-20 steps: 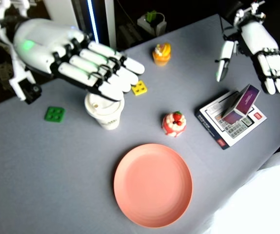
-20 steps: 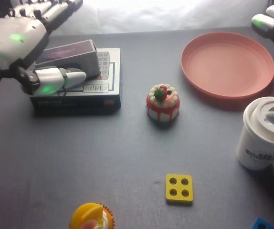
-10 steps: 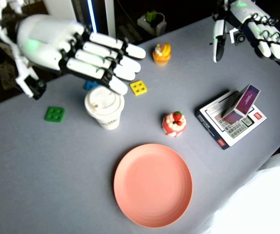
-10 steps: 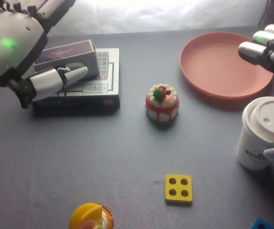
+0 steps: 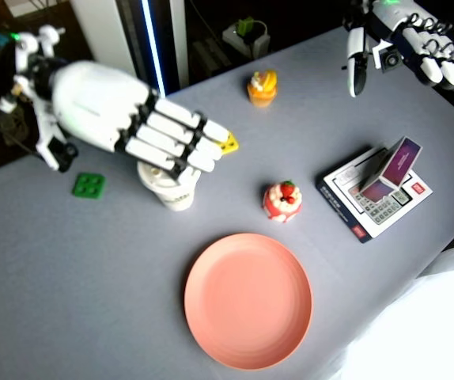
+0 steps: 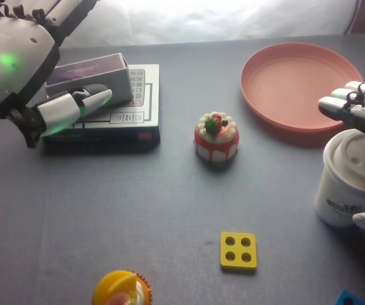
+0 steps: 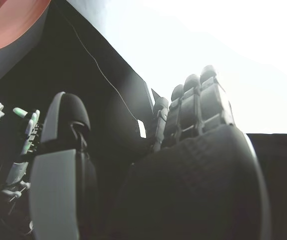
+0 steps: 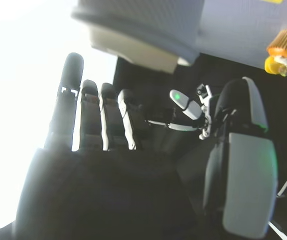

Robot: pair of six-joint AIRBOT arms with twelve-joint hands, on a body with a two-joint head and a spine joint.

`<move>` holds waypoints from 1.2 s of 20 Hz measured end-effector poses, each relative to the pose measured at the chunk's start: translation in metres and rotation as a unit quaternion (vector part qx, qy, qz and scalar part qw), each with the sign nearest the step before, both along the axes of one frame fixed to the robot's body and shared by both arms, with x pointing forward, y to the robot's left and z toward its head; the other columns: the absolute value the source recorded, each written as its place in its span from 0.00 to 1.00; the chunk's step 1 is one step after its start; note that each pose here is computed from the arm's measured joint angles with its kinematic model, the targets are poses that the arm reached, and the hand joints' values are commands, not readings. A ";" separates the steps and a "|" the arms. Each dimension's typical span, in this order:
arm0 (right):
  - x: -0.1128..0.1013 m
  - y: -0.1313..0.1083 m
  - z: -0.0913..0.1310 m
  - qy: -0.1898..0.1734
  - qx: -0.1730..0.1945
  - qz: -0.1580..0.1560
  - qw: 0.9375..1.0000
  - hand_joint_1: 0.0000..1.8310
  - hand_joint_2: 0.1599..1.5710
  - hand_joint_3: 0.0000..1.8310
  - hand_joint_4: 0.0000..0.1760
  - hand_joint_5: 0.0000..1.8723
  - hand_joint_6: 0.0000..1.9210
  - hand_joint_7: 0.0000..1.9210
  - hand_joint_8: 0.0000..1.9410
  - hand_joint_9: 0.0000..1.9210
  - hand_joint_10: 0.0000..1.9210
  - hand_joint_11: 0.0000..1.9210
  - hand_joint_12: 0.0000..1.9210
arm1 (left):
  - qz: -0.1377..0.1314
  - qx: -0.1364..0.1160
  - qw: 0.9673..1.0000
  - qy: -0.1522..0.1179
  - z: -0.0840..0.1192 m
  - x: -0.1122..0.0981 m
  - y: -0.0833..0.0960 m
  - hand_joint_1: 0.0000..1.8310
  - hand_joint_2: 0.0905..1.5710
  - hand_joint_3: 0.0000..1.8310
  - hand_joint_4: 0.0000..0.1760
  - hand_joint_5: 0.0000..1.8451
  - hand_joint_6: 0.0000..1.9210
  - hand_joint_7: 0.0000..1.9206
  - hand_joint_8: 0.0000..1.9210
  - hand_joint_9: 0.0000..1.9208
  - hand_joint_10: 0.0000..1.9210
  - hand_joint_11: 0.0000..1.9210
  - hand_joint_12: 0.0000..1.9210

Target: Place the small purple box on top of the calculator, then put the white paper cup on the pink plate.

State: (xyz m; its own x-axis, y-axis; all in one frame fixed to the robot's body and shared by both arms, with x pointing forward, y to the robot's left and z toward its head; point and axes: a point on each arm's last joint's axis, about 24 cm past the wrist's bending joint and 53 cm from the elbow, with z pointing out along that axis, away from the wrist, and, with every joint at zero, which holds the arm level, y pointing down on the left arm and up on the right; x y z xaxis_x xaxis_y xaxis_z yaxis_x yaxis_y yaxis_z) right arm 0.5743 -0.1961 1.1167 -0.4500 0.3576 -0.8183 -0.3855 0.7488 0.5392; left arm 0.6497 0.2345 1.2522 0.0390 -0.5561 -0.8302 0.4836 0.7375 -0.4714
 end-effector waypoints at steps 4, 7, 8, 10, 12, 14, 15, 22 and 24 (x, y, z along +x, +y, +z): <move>0.004 -0.004 -0.013 0.017 -0.001 -0.012 1.000 0.34 0.58 0.00 0.00 0.00 0.00 0.00 0.00 0.00 0.00 0.00 0.66 | 0.000 0.001 1.000 0.000 -0.001 -0.001 0.000 0.43 0.72 0.00 0.43 0.01 0.00 0.00 0.00 0.00 0.00 0.00 0.00; 0.008 -0.011 -0.018 0.025 -0.006 -0.024 0.999 0.34 0.58 0.00 0.10 0.00 0.00 0.00 0.00 0.00 0.00 0.00 0.72 | -0.001 0.000 1.000 0.001 -0.002 -0.001 0.000 0.44 0.72 0.00 0.39 0.01 0.00 0.00 0.00 0.00 0.00 0.00 0.00; 0.009 -0.012 -0.020 0.027 -0.006 -0.025 0.999 0.35 0.58 0.00 0.15 0.00 0.00 0.00 0.00 0.00 0.00 0.00 0.74 | -0.001 0.000 1.000 0.001 -0.001 -0.001 0.000 0.43 0.72 0.00 0.40 0.01 0.00 0.00 0.00 0.00 0.00 0.00 0.00; 0.010 -0.011 -0.027 0.034 -0.005 -0.028 0.999 0.39 0.59 0.00 0.00 0.00 0.00 0.00 0.00 0.02 0.01 0.00 0.75 | -0.002 0.000 1.000 0.001 -0.001 -0.002 -0.001 0.45 0.72 0.00 0.39 0.02 0.00 0.00 0.00 0.00 0.00 0.00 0.00; 0.010 -0.009 -0.031 0.038 -0.003 -0.027 0.999 0.44 0.61 0.00 0.00 0.00 0.00 0.00 0.00 0.04 0.03 0.00 0.71 | -0.001 0.000 1.000 0.001 -0.001 -0.002 -0.001 0.46 0.72 0.00 0.39 0.02 0.00 0.00 0.00 0.00 0.00 0.00 0.00; 0.012 -0.008 -0.032 0.037 -0.001 -0.027 0.999 0.48 0.63 0.00 0.00 0.01 0.00 0.06 0.01 0.04 0.25 0.00 0.80 | 0.000 -0.001 1.000 0.001 -0.002 -0.001 0.000 0.47 0.73 0.00 0.38 0.02 0.00 0.00 0.00 0.00 0.00 0.00 0.00; 0.013 -0.009 -0.032 0.038 0.000 -0.028 0.999 0.51 0.63 0.00 0.00 0.05 0.01 0.12 0.03 0.04 0.45 0.00 0.87 | 0.000 -0.001 1.000 0.000 -0.002 -0.002 0.000 0.47 0.73 0.00 0.40 0.02 0.00 0.00 0.00 0.00 0.00 0.00 0.00; 0.018 -0.006 -0.026 0.029 0.013 -0.031 0.999 0.60 0.67 0.00 0.00 0.04 0.59 0.10 0.66 0.10 0.89 0.04 1.00 | 0.003 -0.001 1.000 0.003 -0.004 -0.002 0.002 0.45 0.74 0.00 0.41 0.02 0.00 0.00 0.00 0.00 0.00 0.00 0.00; 0.018 -0.004 -0.028 0.032 0.011 -0.028 0.999 0.59 0.67 0.00 0.00 0.03 0.61 0.08 0.66 0.08 0.90 0.00 1.00 | 0.004 -0.001 1.000 0.003 -0.004 -0.002 0.003 0.46 0.74 0.00 0.39 0.02 0.00 0.00 0.00 0.00 0.00 0.00 0.00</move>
